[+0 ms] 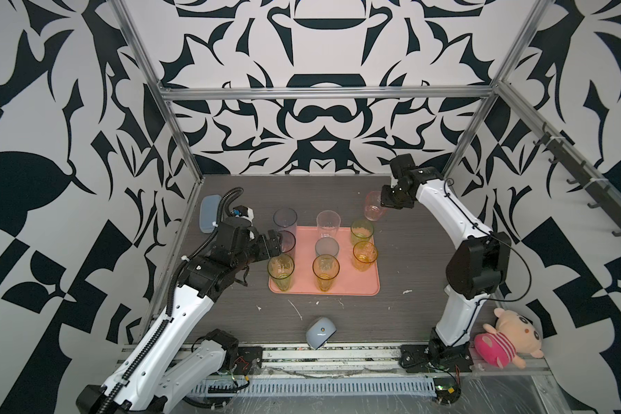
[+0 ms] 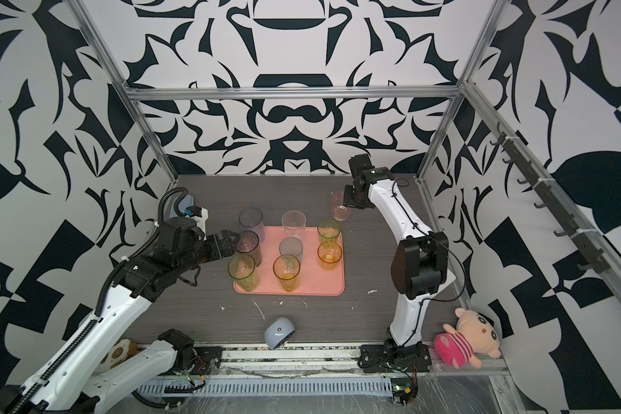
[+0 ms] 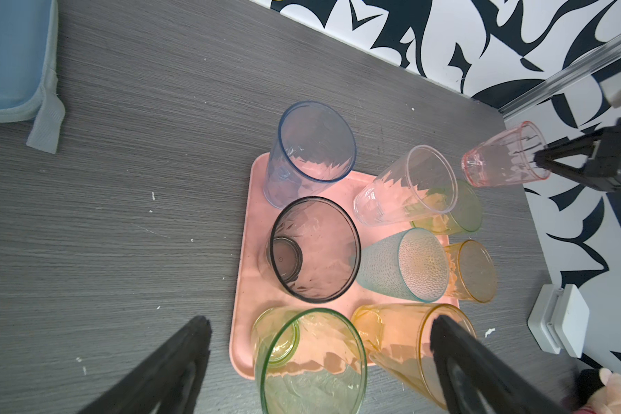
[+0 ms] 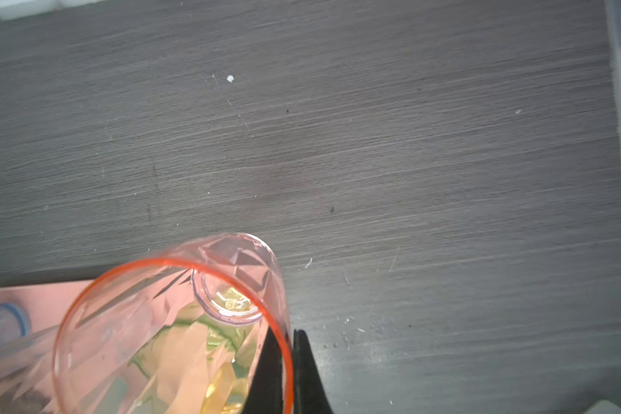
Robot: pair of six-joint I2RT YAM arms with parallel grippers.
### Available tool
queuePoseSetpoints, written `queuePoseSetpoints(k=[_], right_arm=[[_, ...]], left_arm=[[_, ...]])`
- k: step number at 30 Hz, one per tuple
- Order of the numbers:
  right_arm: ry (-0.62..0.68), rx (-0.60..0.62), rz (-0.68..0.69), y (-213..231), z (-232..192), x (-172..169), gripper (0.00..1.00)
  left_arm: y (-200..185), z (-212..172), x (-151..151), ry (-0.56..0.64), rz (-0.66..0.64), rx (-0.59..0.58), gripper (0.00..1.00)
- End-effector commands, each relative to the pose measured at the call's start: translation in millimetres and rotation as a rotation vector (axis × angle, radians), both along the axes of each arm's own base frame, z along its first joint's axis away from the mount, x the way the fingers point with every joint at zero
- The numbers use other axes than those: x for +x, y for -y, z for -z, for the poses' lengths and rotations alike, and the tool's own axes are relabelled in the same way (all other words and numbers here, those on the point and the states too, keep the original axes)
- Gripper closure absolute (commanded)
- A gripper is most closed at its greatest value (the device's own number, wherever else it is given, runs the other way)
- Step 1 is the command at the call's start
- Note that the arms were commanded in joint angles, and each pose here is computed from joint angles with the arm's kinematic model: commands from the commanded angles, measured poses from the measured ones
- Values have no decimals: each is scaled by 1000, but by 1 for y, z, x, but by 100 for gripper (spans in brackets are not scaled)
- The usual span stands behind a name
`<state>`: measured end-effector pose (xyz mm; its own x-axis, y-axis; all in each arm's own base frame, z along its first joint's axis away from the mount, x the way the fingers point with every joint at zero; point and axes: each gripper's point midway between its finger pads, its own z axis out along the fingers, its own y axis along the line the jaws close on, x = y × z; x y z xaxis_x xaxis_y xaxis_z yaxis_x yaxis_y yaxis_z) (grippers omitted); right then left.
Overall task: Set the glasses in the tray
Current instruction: 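Grasp the pink cup rim with the right gripper and lift it, then carry the pink cup to the tray's near corner and lower it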
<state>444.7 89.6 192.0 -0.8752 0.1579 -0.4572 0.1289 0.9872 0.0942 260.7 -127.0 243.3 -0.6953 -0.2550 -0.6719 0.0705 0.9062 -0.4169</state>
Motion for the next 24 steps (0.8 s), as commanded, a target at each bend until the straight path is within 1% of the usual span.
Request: queuePoseSetpoints(k=[1, 8, 11, 24], right_arm=[[23, -37, 8, 10, -21, -18, 100], [58, -33, 6, 18, -45, -49, 100], [38, -39, -2, 21, -50, -66, 100], [-21, -32, -51, 21, -48, -139, 100]], left_arm=[[-2, 0, -6, -13, -2, -9, 0], [-5, 2, -6, -17, -13, 4, 0], [-5, 1, -7, -17, -15, 7, 1], [-3, 1, -6, -16, -11, -7, 1]])
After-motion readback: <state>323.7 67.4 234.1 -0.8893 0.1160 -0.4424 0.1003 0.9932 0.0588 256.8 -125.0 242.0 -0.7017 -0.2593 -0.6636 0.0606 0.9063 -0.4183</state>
